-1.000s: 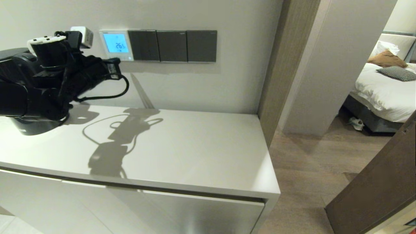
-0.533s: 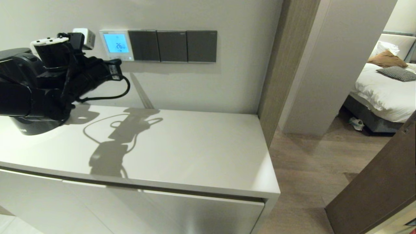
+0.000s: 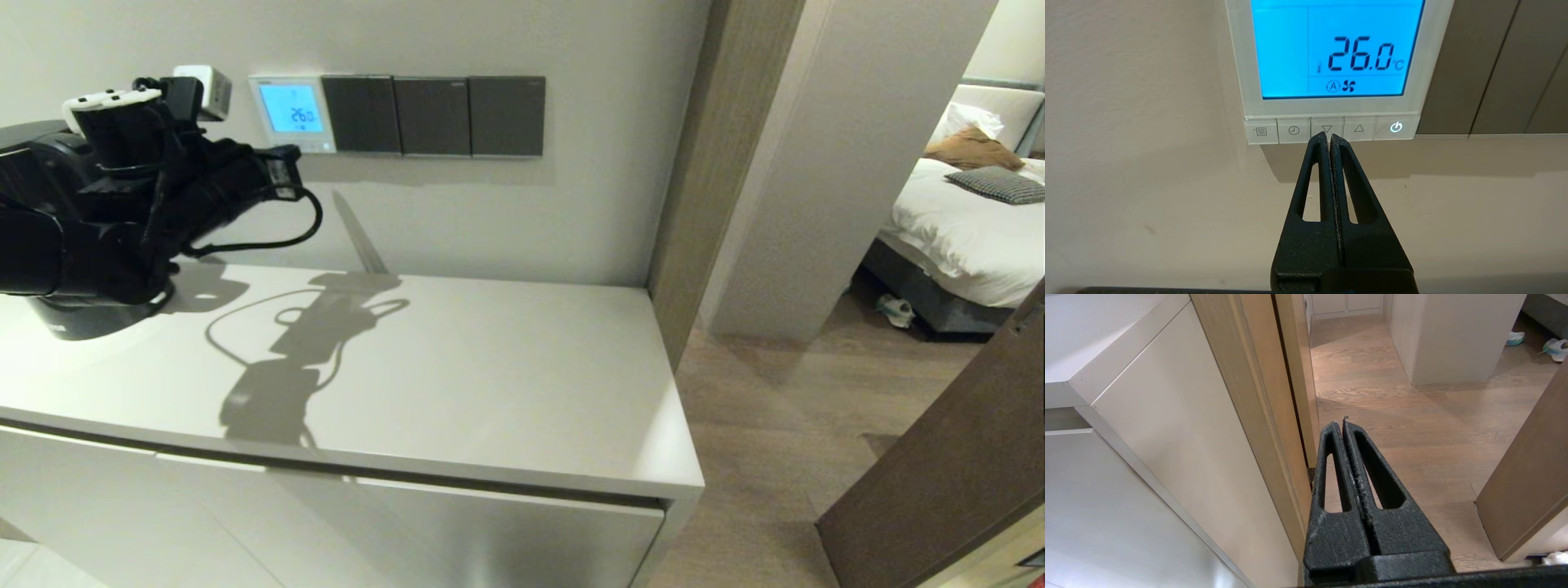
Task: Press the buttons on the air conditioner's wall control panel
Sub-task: Press the temperature decrease button
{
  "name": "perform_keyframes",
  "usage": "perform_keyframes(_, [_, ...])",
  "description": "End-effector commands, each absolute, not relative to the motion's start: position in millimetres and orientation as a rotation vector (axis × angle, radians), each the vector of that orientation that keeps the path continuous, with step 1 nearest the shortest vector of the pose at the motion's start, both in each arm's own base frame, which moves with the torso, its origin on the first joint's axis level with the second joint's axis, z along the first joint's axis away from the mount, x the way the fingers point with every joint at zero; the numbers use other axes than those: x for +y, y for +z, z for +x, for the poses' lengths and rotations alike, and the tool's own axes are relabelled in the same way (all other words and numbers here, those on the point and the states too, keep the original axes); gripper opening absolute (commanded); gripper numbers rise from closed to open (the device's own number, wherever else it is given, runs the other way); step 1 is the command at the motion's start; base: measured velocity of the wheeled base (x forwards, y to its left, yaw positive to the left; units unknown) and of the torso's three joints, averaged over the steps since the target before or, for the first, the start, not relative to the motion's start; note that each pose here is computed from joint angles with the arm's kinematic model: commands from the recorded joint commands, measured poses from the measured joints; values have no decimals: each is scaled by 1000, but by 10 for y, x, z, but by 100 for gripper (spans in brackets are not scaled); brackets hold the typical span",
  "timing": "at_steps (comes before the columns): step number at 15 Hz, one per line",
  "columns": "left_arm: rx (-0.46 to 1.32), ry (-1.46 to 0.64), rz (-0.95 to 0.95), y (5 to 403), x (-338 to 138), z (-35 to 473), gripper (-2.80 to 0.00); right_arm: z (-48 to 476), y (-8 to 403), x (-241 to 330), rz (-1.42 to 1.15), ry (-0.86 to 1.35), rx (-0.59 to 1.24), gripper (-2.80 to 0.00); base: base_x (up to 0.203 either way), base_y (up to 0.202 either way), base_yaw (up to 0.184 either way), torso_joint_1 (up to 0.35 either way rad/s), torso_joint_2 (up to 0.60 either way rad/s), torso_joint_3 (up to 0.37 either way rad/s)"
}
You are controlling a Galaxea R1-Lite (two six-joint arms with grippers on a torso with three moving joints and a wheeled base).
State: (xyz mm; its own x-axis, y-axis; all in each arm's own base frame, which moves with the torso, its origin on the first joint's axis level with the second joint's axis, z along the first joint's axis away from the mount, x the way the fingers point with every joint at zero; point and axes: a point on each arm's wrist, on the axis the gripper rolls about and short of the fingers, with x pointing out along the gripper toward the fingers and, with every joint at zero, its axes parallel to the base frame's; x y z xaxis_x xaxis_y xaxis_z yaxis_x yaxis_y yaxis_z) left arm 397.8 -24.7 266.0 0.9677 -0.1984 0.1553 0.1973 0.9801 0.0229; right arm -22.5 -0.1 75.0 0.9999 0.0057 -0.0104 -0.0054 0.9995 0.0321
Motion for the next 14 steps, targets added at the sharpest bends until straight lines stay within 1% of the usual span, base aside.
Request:
perform_keyframes(1, [-170, -203, 8, 2703, -250, 3937, -280, -222, 746, -1, 32, 6, 14, -280, 0, 0, 0, 0, 0, 0])
perform_keyframes(14, [-150, -201, 7, 2602, -252, 4072, -280, -222, 746, -1, 32, 6, 14, -280, 0, 0, 0, 0, 0, 0])
